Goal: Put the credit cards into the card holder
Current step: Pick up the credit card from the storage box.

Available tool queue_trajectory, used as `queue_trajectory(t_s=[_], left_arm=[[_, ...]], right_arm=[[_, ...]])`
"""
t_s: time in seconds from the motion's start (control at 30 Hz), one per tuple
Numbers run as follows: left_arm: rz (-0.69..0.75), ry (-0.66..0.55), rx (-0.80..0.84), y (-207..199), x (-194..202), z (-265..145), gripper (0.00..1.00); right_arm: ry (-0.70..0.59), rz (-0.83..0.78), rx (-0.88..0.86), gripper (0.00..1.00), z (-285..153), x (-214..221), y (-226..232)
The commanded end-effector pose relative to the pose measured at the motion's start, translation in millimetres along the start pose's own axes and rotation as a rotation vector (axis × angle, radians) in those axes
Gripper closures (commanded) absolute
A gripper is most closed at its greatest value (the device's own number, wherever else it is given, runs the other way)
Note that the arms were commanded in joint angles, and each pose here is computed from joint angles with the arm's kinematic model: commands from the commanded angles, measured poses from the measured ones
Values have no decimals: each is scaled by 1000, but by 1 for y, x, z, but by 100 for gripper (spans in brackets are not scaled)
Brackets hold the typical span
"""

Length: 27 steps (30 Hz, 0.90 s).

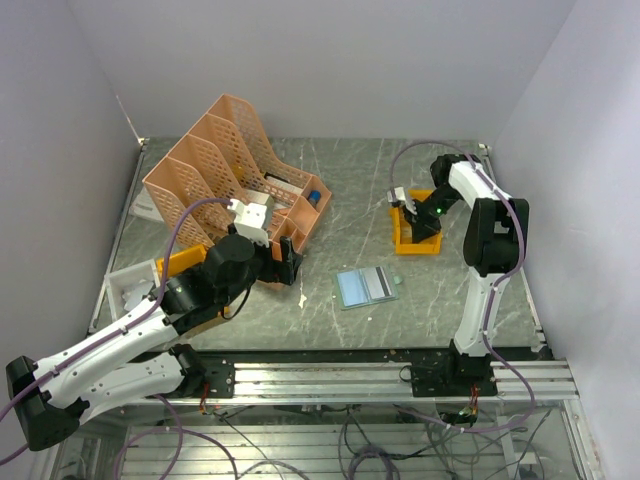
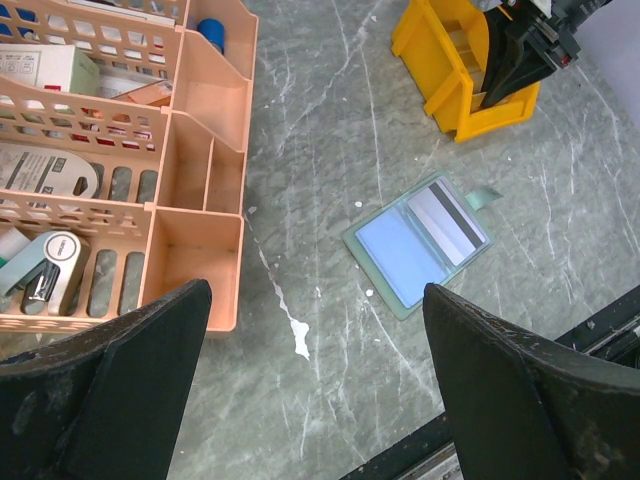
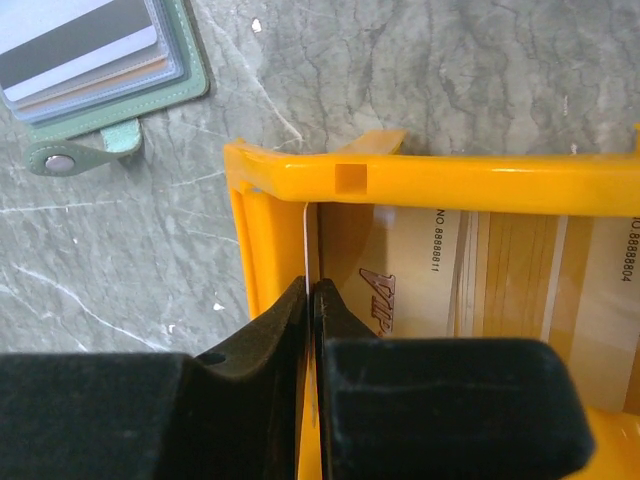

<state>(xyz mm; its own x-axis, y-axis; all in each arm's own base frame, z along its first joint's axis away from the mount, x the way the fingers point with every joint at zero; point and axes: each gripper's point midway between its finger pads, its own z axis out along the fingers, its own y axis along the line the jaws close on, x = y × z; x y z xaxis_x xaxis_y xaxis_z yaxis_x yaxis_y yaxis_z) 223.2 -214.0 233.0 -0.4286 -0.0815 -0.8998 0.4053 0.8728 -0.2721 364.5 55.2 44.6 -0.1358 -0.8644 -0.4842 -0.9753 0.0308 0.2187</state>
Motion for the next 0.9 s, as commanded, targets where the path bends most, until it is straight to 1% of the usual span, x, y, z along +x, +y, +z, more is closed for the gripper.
queue_trajectory(t_s=[0.0,0.03,0.1,0.2,0.27,0.43,0.57,0.73,0.87], left_arm=[[-20,-18,19,-5,-4,4,2],[-18,-17,20,-5,-4,4,2],[-18,-16,19,-5,-4,4,2],[-17,-17,15,-4,-4,3,2],[-21,-19,16,-3,-3,3,2],[-23,-19,16,-3,-2,3,2],[-19,-22,8,0,-3,1,2],[-20,-29,1,3,-3,-3,2],[-22,-28,1,3,-1,-3,2]], right_arm=[[11,8,-48,96,12,10,6],[13,7,-52,100,12,10,6],[15,4,-53,100,11,9,5],[11,-23,4,100,-3,2,-3],[-7,-66,67,100,-18,-6,-12],[-47,-240,230,100,-49,-27,-30],[-79,-266,275,100,-65,-43,-38],[-128,-223,260,100,-87,-58,-40],[-166,-308,300,100,-97,-69,-30]])
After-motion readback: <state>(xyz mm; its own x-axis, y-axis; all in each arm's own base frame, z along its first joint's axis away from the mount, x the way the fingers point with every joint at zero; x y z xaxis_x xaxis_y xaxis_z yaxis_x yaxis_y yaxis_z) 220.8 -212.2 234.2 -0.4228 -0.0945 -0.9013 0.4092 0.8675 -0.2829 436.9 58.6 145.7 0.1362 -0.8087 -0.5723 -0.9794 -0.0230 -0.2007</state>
